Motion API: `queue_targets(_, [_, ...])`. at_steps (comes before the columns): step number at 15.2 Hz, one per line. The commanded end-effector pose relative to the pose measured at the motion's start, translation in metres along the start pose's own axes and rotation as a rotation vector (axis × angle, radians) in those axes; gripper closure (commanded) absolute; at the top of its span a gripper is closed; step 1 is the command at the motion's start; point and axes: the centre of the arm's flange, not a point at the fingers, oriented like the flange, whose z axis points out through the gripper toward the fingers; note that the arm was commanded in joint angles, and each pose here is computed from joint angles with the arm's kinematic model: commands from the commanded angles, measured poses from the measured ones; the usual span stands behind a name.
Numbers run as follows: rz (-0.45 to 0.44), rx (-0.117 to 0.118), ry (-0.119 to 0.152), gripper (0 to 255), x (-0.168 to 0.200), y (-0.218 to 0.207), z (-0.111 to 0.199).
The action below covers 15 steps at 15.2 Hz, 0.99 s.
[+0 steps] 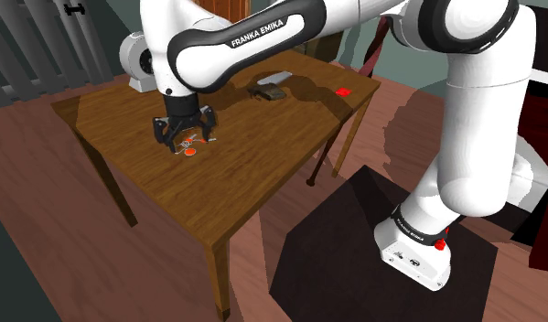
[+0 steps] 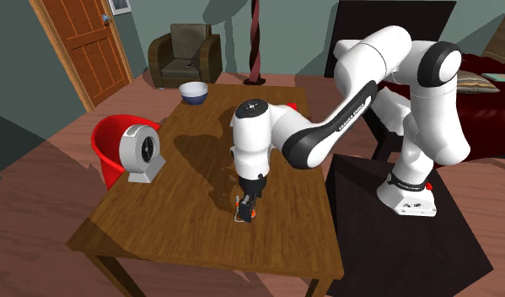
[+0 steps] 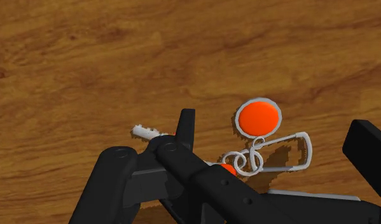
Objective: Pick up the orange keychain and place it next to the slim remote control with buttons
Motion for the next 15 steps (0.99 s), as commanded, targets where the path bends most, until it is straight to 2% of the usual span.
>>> queue_targets(1, [0.0,0.0,0.0,0,0.001,0.0,0.011])
queue_targets(4, [0.0,0.0,0.0,0,0.001,0.0,0.025])
queue_targets(12, [0.0,0.0,0.0,0,0.001,0.0,0.025])
queue_targets(13, [0.0,0.0,0.0,255,0.001,0.0,0.025])
queue_targets(15, [0.0,0.0,0.0,255,0.001,0.0,0.025])
